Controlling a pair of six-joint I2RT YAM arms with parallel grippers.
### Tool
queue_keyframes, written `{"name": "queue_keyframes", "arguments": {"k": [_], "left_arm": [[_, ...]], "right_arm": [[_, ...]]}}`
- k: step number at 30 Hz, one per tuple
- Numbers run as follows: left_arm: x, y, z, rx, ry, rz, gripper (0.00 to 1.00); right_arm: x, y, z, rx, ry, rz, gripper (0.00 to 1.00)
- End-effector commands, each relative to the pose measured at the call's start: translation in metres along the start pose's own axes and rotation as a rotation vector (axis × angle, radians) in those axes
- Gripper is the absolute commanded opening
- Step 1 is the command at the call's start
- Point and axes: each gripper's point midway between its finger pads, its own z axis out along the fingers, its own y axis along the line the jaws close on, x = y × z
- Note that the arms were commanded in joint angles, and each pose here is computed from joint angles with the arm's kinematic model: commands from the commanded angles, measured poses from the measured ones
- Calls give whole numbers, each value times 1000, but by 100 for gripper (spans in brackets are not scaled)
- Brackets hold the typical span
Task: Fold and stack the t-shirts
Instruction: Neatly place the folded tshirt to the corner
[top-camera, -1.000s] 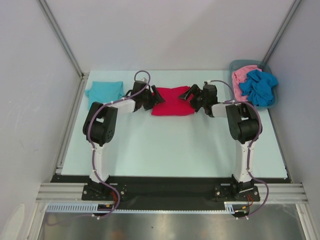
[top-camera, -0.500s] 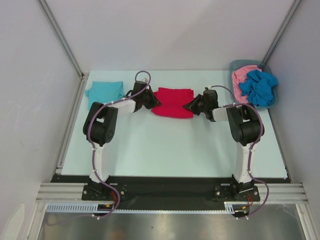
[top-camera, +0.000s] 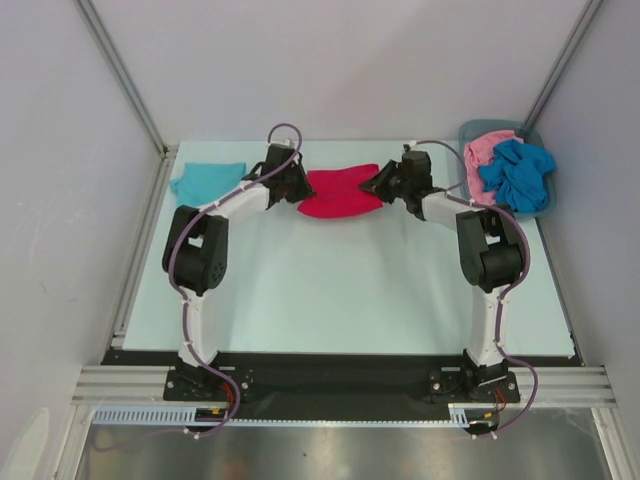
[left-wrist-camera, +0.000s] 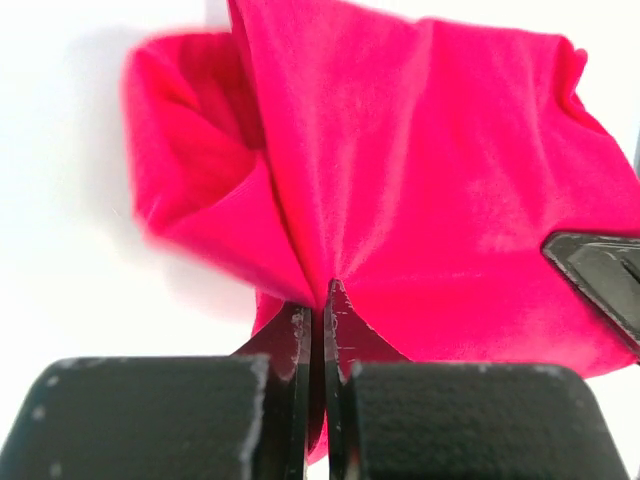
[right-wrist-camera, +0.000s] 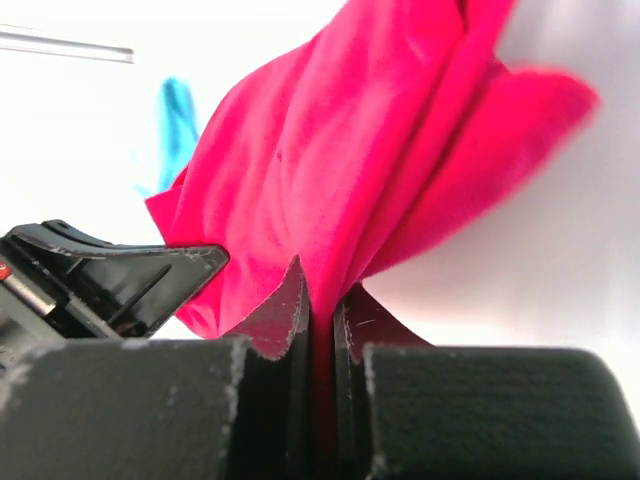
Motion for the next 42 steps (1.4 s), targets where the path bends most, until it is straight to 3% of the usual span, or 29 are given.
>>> {"name": "queue_keyframes", "arguments": {"k": [1, 6, 14, 23, 31, 34, 35, 40, 42], "left_arm": [[-80, -39, -62, 10, -192, 87, 0], [-110, -31, -98, -60, -239, 125, 0], [-123, 34, -160, -248, -306, 100, 0], [-137, 115, -199, -390, -326, 31, 0], [-180, 173, -198, -431, -377, -29, 0], [-201, 192, -197, -450, -390, -56, 0], [-208, 200, -199, -463, -397, -65, 0], [-241, 220, -203, -466, -429, -102, 0], [-240, 234, -196, -494, -416, -122, 0]], "right_arm": [[-25, 62, -8, -108, -50, -69, 0], [-17, 92, -8, -170, -29, -66, 0], [31, 140, 4, -251, 45, -97, 0], [82, 190, 47, -316, 145, -121, 0], [97, 234, 87, -437, 197, -127, 0], [118, 225, 110, -423, 237, -117, 0], [112, 243, 106, -465, 219, -122, 0], [115, 244, 121, -520, 208, -95, 0], [124, 236, 127, -527, 226, -91, 0]]}}
